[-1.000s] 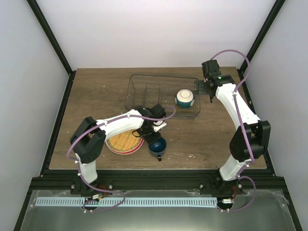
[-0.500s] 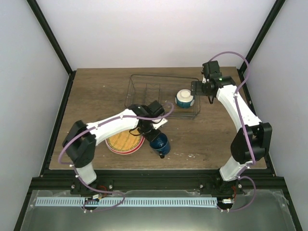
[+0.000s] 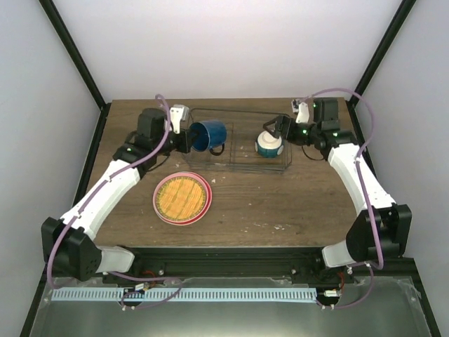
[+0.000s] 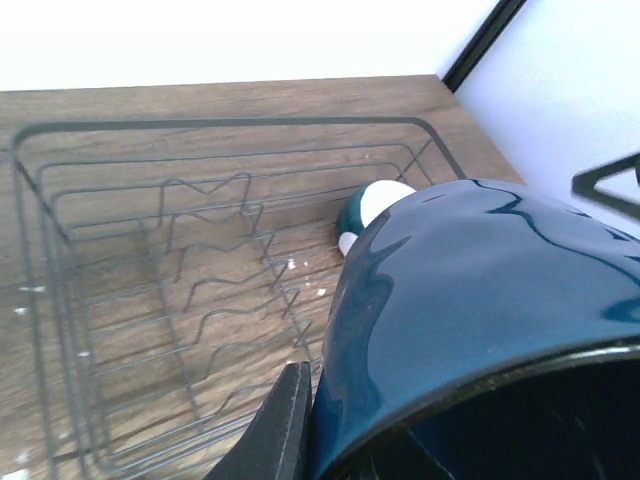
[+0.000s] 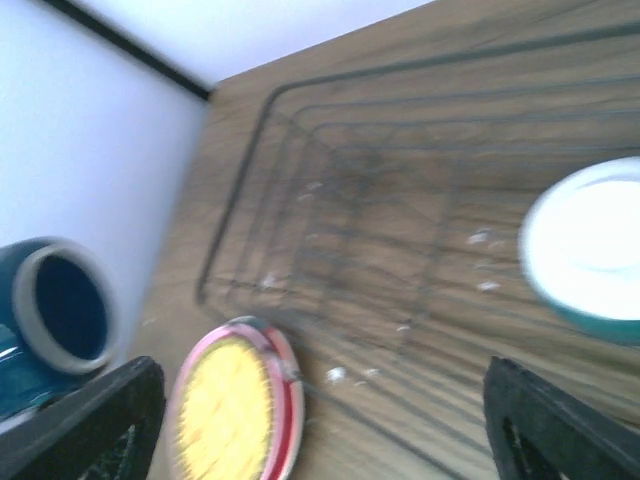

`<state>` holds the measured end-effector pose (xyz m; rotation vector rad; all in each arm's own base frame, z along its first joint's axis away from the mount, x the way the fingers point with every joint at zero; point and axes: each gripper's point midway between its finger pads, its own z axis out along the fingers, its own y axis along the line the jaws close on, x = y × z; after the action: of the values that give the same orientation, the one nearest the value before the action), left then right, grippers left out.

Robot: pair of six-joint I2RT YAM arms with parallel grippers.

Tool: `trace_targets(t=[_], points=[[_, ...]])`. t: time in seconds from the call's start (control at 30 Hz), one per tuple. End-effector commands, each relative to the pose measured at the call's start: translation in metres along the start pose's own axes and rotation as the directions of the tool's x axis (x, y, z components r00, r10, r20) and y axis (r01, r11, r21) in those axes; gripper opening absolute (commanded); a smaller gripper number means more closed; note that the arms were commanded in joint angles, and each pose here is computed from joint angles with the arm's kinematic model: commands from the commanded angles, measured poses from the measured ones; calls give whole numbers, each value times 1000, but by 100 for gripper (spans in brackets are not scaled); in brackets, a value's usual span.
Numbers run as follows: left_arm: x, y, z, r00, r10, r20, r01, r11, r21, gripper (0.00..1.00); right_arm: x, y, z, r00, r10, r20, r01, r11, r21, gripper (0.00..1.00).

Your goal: Load the mixed dishes into the dish rack

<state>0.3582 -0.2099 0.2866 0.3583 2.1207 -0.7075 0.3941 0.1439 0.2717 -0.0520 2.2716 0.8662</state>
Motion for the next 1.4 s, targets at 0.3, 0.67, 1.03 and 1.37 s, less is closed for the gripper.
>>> trace_targets(t=[0.3,0.67,1.03,1.37], points=[[-37,-36,7,938,-111,329,15,959,282,0,48,88,-15,980,107,-167,-187,781,-596,79],[-35,-35,10,904,-98,416,-39,951,308,0,67,121,-6,960,93,-266,-255,690,-678,76],[-34,-36,23,901,-138,412,-21,933,358,0,74,142,17,950,54,-306,-267,648,-714,72],[-20,-39,38,917,-134,375,-15,930,368,0,67,157,22,955,27,-295,-249,611,-751,62]])
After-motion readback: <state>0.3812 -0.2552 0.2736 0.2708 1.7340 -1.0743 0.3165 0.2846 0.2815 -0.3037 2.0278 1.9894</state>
